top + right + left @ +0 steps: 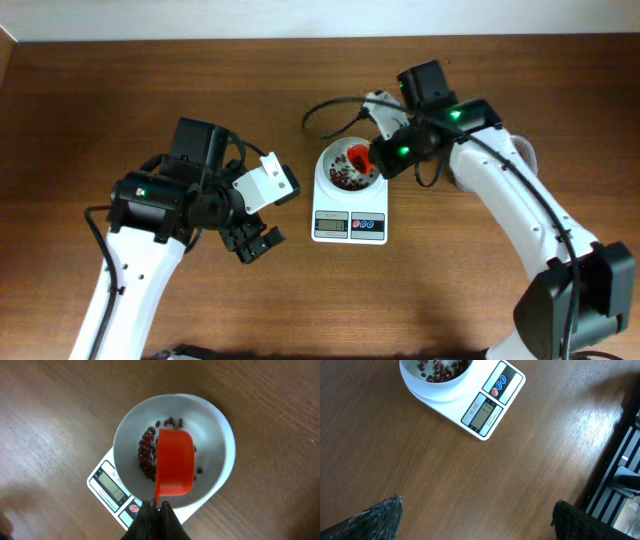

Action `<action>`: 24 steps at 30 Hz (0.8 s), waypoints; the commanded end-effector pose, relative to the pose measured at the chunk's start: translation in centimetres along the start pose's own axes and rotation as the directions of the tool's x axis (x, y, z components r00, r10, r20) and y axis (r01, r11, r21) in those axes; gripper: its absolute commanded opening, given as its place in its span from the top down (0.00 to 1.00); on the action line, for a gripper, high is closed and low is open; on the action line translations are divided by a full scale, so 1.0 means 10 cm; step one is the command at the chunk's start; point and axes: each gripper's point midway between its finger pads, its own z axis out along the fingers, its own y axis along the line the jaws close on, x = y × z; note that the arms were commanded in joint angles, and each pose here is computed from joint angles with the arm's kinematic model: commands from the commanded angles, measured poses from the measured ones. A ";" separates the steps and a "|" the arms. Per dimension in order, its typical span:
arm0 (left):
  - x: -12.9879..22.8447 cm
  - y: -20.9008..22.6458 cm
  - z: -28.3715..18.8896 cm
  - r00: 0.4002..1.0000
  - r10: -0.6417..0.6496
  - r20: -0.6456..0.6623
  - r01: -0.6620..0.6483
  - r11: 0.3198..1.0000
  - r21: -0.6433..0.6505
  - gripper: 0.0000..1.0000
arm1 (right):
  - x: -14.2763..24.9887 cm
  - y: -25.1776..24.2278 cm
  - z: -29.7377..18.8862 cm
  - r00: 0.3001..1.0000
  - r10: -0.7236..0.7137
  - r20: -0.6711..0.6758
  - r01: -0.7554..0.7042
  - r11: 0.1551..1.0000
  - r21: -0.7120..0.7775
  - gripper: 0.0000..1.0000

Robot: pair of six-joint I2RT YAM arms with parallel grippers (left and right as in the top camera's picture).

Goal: Scoop and weigh 50g on scale
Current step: 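Tilt the scoop to pour beans into the bowl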

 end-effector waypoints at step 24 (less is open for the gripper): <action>-0.05 0.00 -0.07 1.000 0.013 0.028 -0.013 1.000 -0.011 0.01 | -0.13 -0.07 -0.06 0.999 0.019 0.035 -0.023 0.990 0.143 0.96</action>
